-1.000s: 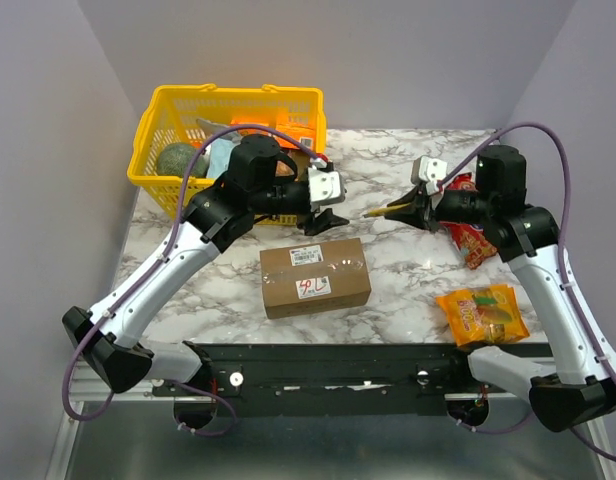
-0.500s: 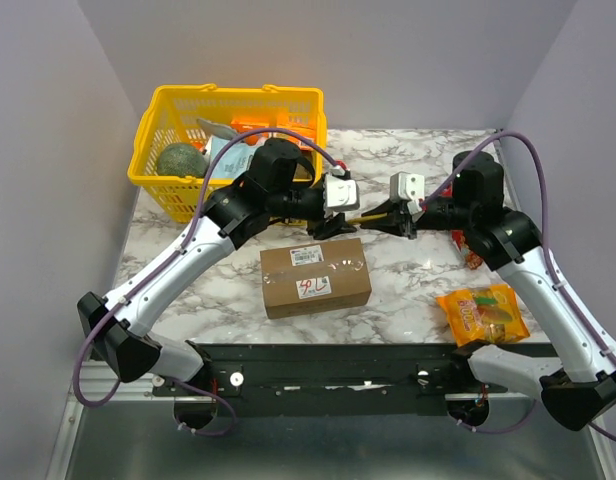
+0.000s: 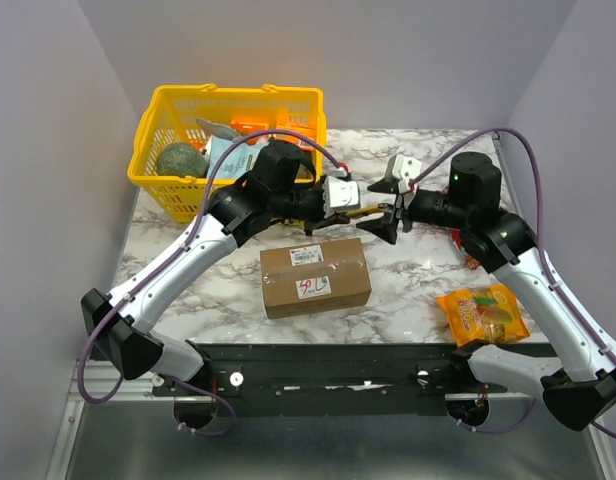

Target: Unpack the express box

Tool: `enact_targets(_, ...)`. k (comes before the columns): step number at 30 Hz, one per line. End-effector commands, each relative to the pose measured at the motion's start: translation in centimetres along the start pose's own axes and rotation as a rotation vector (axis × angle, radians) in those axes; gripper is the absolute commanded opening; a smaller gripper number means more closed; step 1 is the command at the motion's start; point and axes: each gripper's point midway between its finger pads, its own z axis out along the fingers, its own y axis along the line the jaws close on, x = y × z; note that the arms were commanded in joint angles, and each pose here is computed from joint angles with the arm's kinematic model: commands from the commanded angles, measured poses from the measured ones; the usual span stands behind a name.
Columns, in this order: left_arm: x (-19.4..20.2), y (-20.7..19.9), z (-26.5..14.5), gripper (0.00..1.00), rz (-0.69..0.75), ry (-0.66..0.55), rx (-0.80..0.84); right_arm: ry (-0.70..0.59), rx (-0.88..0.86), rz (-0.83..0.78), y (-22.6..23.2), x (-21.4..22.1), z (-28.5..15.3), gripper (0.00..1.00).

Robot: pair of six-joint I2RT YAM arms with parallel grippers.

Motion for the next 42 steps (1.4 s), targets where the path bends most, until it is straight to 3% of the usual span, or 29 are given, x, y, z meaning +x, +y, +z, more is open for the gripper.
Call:
enact_targets(1, 3.7, 2.8, -5.9, 0.0, -0.048, 0.144, -0.19, 0.016, 0.384, 0.189, -5.8, -0.7, -2.6, 0.87)
enact_targets(3, 6.2, 2.7, -9.3, 0.0, -0.091, 0.236, -0.23, 0.034, 0.458, 0.265, -7.2, 0.1, -3.6, 0.9)
enact_targets(4, 8.1, 3.4, -11.7, 0.0, -0.04, 0.325, -0.266, 0.039, 0.494, 0.341, -7.9, 0.8, -4.4, 0.9)
enact_targets(8, 14.6, -2.2, -17.8, 0.0, -0.078, 0.621, -0.182, 0.071, 0.52, 0.415, -8.2, 2.9, -4.8, 0.94)
enact_targets(9, 15.3, -3.2, -18.9, 0.0, -0.093, 0.661, -0.181, 0.079, 0.524, 0.42, -8.2, 3.3, -4.7, 0.99)
enact_targets(14, 24.1, -8.1, -23.9, 0.0, -0.456, 1.061, -0.263, 0.096, 0.517, 0.43, -8.5, 4.2, -4.2, 1.0)
enact_targets(16, 26.5, -10.6, -24.8, 0.0, -0.652, 1.136, -0.274, 0.093, 0.5, 0.439, -8.4, 4.3, -3.9, 1.0)
enact_targets(19, 29.1, -12.2, -26.1, 0.0, -0.814, 1.175, -0.409, 0.086, 0.463, 0.452, -7.9, 4.2, -3.4, 1.0)
enact_targets(22, 31.0, -10.8, -27.4, 0.0, -0.92, 1.145, -0.643, 0.082, 0.445, 0.465, -7.6, 4.4, -3.2, 1.0)
enact_targets(29, 34.5, -5.6, -32.6, 0.0, -1.007, 1.071, -1.134, 0.08, 0.424, 0.475, -6.5, 4.9, -3.2, 0.99)
enact_targets(34, 38.6, -6.3, -34.4, 0.0, -1.105, 1.112, -1.14, 0.079, 0.42, 0.472, -5.7, 5.2, -3.6, 0.99)
enact_targets(42, 40.2, -7.1, -29.5, 0.06, -1.096, 0.908, -0.883, 0.079, 0.405, 0.464, -5.4, 5.1, -3.6, 0.99)
